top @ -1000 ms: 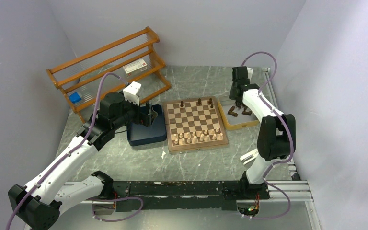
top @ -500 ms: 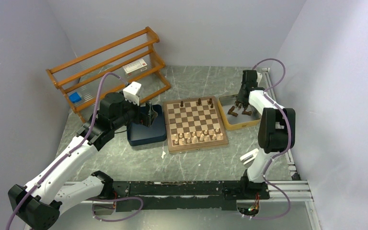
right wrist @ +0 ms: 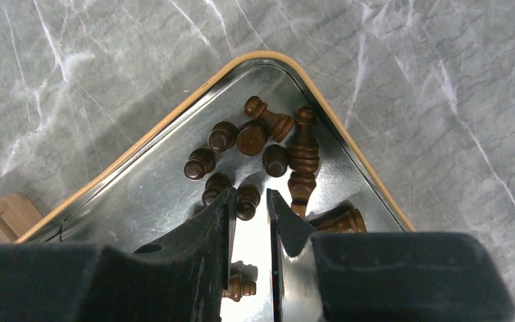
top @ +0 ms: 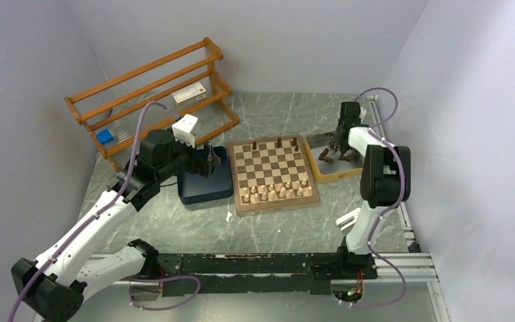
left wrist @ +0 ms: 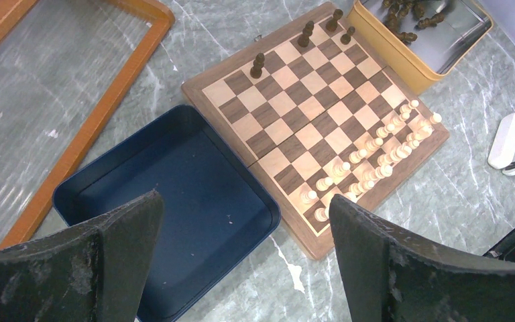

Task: Set up the chess pieces on the board
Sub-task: Pick up the chess piece from the storage box.

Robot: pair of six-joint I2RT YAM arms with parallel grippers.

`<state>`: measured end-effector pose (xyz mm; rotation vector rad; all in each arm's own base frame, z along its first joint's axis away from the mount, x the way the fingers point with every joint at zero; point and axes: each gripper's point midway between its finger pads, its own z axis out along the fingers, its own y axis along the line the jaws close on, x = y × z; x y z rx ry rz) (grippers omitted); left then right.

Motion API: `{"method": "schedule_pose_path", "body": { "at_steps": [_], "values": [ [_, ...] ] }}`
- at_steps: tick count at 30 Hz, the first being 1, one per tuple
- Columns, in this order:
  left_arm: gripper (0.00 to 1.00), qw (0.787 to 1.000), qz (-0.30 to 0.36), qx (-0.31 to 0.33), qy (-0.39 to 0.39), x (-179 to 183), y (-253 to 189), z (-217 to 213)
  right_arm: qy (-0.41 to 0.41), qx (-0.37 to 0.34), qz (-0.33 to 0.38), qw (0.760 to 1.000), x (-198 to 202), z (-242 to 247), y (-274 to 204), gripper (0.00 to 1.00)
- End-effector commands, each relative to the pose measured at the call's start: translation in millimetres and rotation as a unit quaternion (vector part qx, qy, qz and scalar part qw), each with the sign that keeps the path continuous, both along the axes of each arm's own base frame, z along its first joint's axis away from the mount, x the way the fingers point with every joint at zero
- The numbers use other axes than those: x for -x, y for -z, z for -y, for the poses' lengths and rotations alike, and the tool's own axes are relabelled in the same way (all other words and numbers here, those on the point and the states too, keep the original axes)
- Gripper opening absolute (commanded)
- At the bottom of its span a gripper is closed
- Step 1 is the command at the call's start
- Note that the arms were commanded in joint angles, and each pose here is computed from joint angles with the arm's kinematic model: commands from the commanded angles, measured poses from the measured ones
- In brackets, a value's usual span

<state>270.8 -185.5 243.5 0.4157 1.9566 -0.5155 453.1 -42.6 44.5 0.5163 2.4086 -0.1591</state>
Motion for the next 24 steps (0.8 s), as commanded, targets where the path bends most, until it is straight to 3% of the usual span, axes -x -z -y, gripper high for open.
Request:
{"method": "schedule_pose_path", "body": {
  "at_steps": [1,18,24],
  "values": [
    [0.98,1.0,0.009,-0.001,0.008,0.0,-0.9,3.0,0.002,-0.002,0.006,1.0,-5.7,3.1,3.3,0.27],
    [0.98,1.0,0.01,0.0,0.008,0.3,-1.4,3.1,-0.003,-0.01,-0.008,1.0,-4.0,0.4,12.9,0.25],
    [0.98,1.0,0.01,-0.001,0.007,0.0,-0.9,2.8,-0.001,-0.007,-0.007,1.0,-1.8,1.8,8.5,0.17]
  ]
}}
